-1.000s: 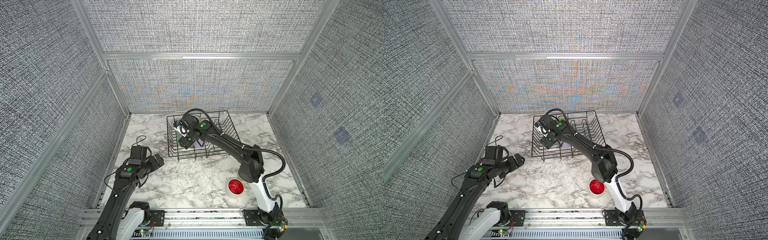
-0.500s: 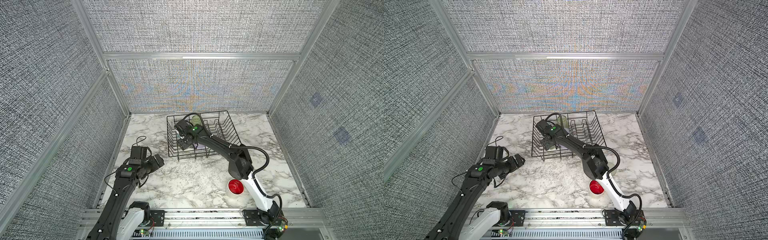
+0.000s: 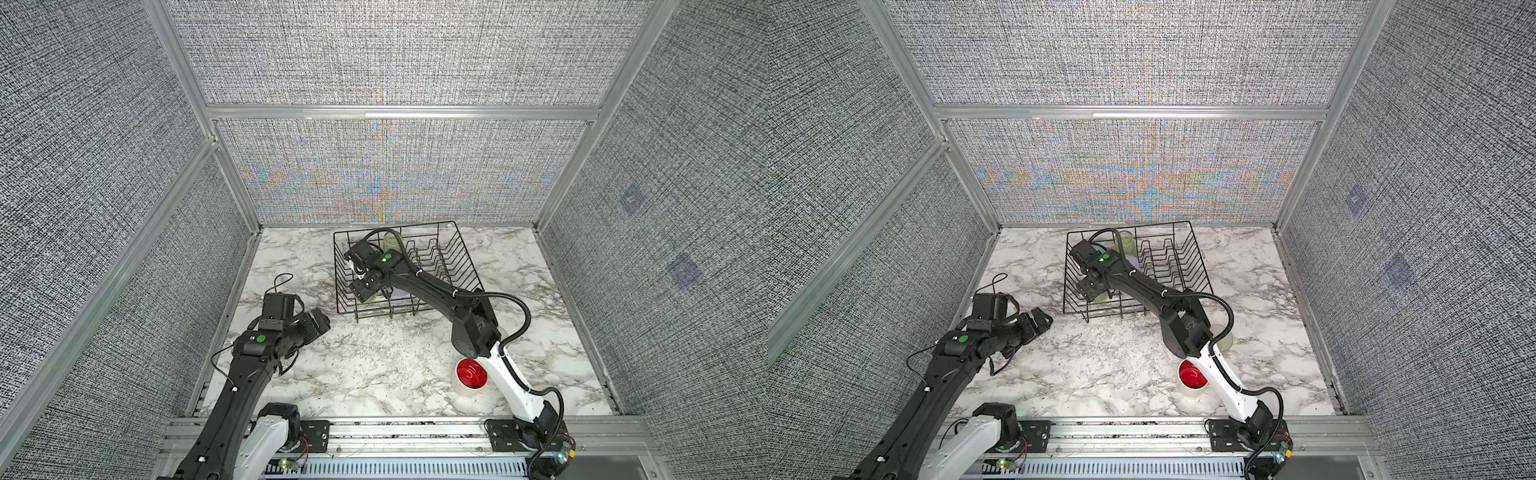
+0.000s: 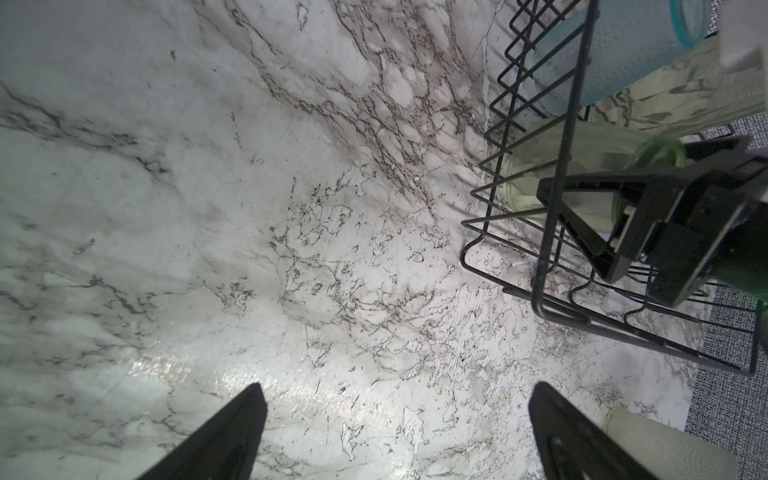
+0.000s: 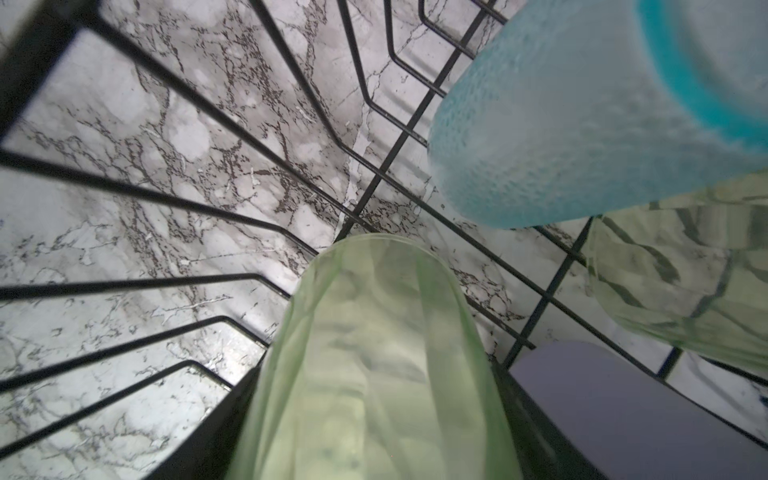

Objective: Load the cups into the dish rack

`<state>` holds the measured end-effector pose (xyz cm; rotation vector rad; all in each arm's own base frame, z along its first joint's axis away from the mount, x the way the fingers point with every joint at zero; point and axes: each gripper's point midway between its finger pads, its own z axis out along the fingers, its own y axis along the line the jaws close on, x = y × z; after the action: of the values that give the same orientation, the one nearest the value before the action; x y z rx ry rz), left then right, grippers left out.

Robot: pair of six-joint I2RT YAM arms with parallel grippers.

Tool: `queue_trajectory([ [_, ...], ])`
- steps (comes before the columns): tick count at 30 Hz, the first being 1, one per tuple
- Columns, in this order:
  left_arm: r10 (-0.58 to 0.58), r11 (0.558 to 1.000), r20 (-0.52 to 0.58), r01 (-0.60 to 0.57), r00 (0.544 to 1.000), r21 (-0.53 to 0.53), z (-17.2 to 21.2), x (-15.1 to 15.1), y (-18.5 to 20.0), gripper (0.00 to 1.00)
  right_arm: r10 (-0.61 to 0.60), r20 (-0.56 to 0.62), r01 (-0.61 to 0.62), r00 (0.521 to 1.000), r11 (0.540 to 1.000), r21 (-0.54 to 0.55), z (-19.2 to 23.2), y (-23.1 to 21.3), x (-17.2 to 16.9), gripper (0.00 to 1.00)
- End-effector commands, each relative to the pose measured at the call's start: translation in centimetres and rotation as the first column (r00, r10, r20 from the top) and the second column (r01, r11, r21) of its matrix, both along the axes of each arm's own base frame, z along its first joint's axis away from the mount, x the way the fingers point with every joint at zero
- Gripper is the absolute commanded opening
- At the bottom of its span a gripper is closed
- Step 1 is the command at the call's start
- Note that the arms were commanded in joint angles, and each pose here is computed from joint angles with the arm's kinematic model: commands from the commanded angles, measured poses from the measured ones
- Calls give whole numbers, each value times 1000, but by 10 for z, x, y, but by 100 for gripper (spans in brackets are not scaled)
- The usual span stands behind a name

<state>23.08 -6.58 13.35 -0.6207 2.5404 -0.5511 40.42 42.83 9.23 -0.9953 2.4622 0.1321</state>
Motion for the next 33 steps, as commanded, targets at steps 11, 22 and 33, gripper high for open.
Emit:
queue_trajectory([
  [11,8,1000,17,-8,1000,-30,-1,1,-3,99,24,84,-24,996,1000,-4,11,4,14,76],
  [22,11,1000,8,-10,1000,-27,-6,3,-3,99,68,131,-67,989,998,-14,19,6,18,82],
  [33,-9,1000,0,9,1000,-23,-9,8,-5,99,86,159,-88,984,996,4,24,11,24,83],
])
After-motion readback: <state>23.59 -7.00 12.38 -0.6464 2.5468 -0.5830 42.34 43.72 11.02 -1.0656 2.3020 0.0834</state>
